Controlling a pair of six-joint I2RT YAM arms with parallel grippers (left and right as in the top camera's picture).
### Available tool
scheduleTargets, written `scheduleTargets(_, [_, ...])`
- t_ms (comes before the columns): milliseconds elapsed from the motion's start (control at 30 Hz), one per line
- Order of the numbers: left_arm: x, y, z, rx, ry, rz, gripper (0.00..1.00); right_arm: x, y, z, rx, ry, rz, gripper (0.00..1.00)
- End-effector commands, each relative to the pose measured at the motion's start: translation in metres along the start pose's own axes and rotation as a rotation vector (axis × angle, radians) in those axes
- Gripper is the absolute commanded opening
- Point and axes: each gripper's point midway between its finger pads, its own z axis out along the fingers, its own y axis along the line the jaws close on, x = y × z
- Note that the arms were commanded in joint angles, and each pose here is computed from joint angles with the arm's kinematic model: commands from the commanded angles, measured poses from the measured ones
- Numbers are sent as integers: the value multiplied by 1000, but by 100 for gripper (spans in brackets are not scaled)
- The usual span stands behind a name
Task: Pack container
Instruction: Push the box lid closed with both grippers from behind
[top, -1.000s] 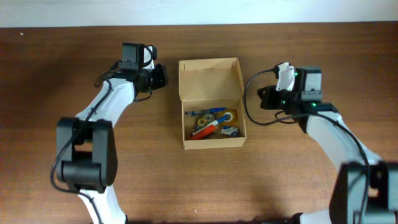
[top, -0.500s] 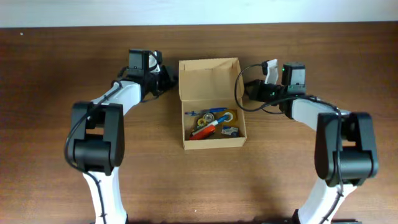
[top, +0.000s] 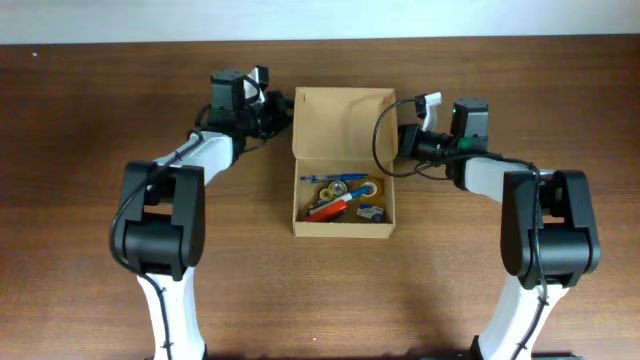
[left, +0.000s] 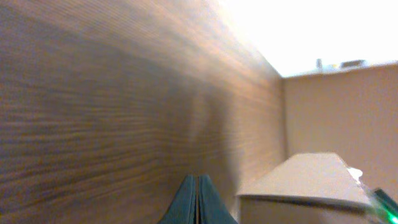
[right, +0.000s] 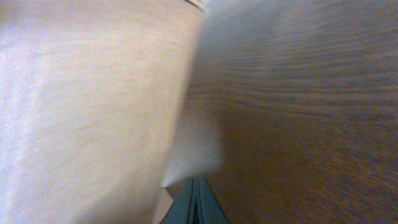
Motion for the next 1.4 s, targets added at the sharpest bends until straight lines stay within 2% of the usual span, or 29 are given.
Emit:
scheduleTargets(0, [4, -21, 2, 94, 48, 18, 2, -9, 18, -2, -85, 18, -28, 4])
scheduleTargets(267, [-14, -68, -16, 295, 38, 183, 2, -40, 51, -28, -250, 28, -108, 4])
scheduleTargets(400, [-15, -88, -23, 358, 39, 249, 2, -40, 69, -38, -348, 70, -141, 4])
scheduleTargets(600, [-6, -107, -33, 452, 86, 329, 2, -33, 90, -48, -450, 127, -171, 4])
scheduleTargets(933, [16, -121, -47, 546, 203, 385, 2, -33, 123, -66, -515, 155, -221, 4])
scheduleTargets(1367, [40, -127, -61, 637, 338, 408, 2, -19, 114, -64, -491, 218, 7, 4])
